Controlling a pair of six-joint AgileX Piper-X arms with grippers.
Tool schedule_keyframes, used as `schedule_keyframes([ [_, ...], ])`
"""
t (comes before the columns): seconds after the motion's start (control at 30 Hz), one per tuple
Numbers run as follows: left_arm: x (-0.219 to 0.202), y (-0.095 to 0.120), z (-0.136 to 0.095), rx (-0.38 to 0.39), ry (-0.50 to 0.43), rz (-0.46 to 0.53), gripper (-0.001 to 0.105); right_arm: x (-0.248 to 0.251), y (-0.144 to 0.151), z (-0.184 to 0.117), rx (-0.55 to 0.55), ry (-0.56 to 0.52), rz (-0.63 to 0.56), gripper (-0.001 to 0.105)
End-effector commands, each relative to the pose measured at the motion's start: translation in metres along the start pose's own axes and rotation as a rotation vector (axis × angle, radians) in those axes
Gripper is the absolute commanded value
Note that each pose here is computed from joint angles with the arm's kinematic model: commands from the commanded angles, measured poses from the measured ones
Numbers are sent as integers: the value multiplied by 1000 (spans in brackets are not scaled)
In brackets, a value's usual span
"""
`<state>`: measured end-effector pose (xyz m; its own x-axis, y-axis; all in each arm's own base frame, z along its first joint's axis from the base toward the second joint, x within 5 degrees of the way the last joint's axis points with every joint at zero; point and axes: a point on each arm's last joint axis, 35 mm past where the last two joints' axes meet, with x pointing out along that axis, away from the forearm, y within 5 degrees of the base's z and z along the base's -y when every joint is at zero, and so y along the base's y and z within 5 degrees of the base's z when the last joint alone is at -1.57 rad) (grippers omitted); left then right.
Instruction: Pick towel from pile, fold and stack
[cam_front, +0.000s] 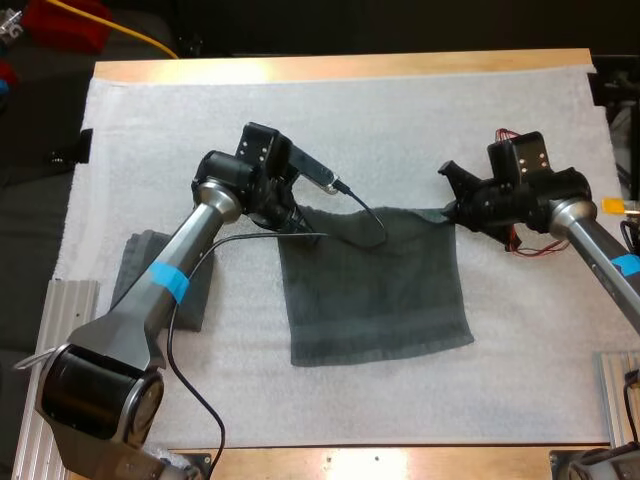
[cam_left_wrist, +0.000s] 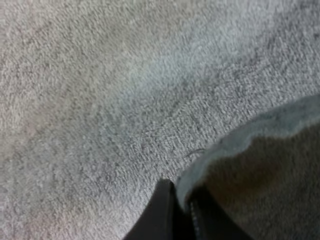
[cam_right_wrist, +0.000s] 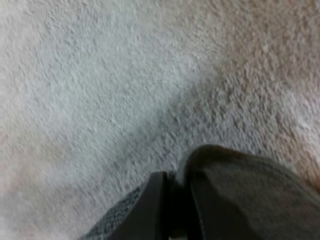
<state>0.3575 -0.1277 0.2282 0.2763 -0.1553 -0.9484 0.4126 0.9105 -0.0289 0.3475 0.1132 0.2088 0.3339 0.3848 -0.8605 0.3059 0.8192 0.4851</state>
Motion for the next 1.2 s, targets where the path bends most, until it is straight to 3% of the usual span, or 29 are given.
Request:
schedule_keyframes([
  [0.0,4,0,0,-11,4,-7,0,-1,0,2,11,-4,13,2],
  [0.07,7,0,0,-11,12,-7,4,-1,1,3,6,-19,18,2],
  [0.17,9,0,0,-11,18,-8,23,-1,3,5,16,-36,32,5],
  [0.3,9,1,0,-24,16,21,58,-1,6,9,6,-69,58,21],
  [0.37,9,2,0,-36,17,33,66,-2,8,11,-2,-84,82,31],
  [0.6,9,2,-5,-42,65,58,61,-3,15,16,-81,-126,146,62],
  [0.7,9,2,-8,-47,93,57,60,-5,15,14,-235,-115,155,65],
  [0.87,0,1,-13,-57,127,49,60,-13,11,7,-368,-80,97,65],
  [1.17,-49,-5,-20,-131,50,11,60,-39,3,-10,-573,3,-17,65],
])
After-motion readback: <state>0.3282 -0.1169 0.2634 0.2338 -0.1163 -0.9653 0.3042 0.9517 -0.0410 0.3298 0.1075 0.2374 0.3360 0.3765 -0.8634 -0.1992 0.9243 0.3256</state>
